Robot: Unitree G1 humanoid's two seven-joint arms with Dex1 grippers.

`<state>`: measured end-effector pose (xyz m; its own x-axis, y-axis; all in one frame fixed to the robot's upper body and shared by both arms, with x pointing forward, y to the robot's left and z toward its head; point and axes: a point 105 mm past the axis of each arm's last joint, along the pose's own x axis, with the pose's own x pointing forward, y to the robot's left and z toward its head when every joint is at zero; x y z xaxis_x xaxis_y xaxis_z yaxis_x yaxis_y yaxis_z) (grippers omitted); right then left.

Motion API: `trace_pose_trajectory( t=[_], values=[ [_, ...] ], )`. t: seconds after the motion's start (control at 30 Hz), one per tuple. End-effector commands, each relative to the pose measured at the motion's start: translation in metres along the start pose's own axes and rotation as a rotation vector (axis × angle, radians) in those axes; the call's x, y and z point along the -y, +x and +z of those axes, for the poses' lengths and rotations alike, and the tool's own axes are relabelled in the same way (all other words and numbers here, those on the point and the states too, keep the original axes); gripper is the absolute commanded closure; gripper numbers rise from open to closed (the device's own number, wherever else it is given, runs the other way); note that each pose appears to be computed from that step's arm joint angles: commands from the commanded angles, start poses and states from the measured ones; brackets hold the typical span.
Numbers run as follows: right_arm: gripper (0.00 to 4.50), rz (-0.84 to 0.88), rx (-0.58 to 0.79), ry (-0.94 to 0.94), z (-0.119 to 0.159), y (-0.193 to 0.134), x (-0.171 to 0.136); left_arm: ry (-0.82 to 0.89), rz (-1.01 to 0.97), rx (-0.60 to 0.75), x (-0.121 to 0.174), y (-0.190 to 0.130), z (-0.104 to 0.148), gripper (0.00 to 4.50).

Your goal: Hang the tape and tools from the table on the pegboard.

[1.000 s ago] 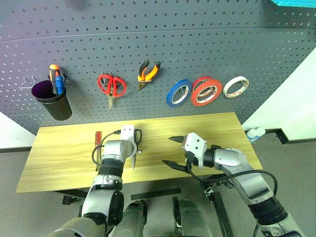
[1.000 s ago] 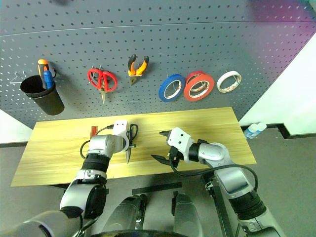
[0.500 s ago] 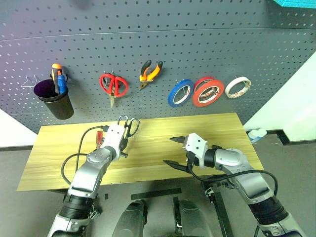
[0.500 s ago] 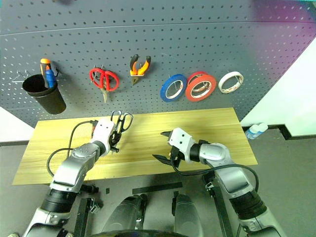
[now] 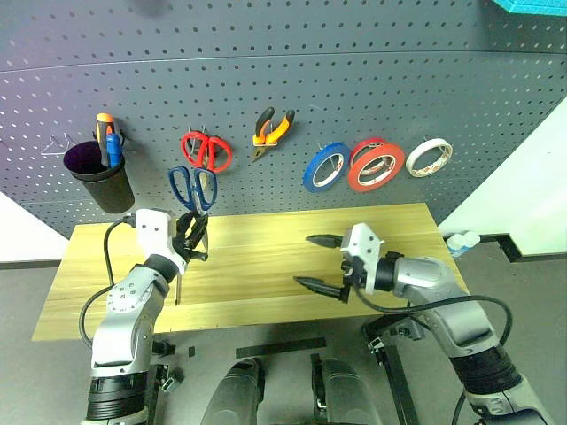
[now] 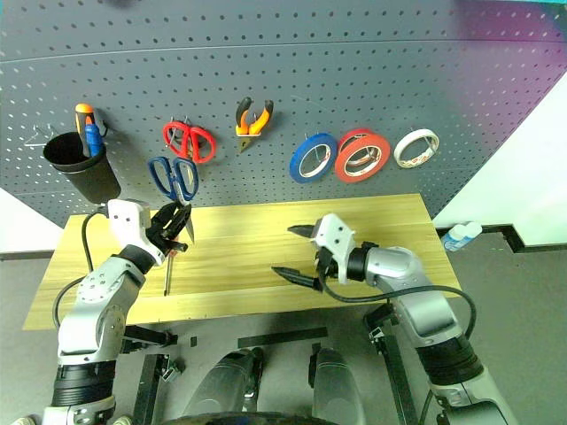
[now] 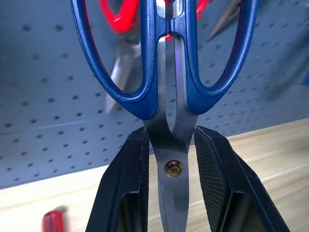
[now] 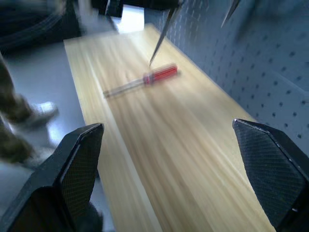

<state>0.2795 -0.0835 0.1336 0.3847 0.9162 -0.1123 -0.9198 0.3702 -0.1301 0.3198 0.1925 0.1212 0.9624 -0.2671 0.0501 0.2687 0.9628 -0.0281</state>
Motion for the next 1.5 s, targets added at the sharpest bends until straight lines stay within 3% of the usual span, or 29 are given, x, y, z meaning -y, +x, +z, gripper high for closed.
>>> trace_pose_trajectory(
  t=[0.03, 0.13, 0.4, 0.7, 0.97, 1.5],
  values=[
    [0.0, 0.017, 0.177, -0.028, 0.05, -0.011, 0.0, 0.026, -0.024, 0.078, 0.007, -0.001, 0.018, 3.41],
    [0.0, 0.001, 0.242, -0.056, 0.069, -0.018, 0.003, 0.018, -0.02, 0.092, 0.007, -0.001, 0.02, 3.41],
    [0.0, 0.023, 0.222, -0.183, 0.076, -0.018, -0.002, -0.034, -0.013, 0.16, 0.003, -0.003, 0.036, 3.41],
    [0.0, 0.033, 0.166, -0.221, 0.063, -0.013, -0.002, -0.016, -0.026, 0.209, 0.005, -0.004, 0.05, 3.41],
    [0.0, 0.045, 0.145, -0.228, 0.057, -0.012, -0.004, 0.006, 0.071, 0.229, -0.011, 0.001, 0.054, 3.41],
    [0.0, 0.088, 0.287, -0.13, 0.087, -0.019, -0.013, 0.007, 0.085, 0.184, -0.013, 0.013, 0.038, 3.41]
  ],
)
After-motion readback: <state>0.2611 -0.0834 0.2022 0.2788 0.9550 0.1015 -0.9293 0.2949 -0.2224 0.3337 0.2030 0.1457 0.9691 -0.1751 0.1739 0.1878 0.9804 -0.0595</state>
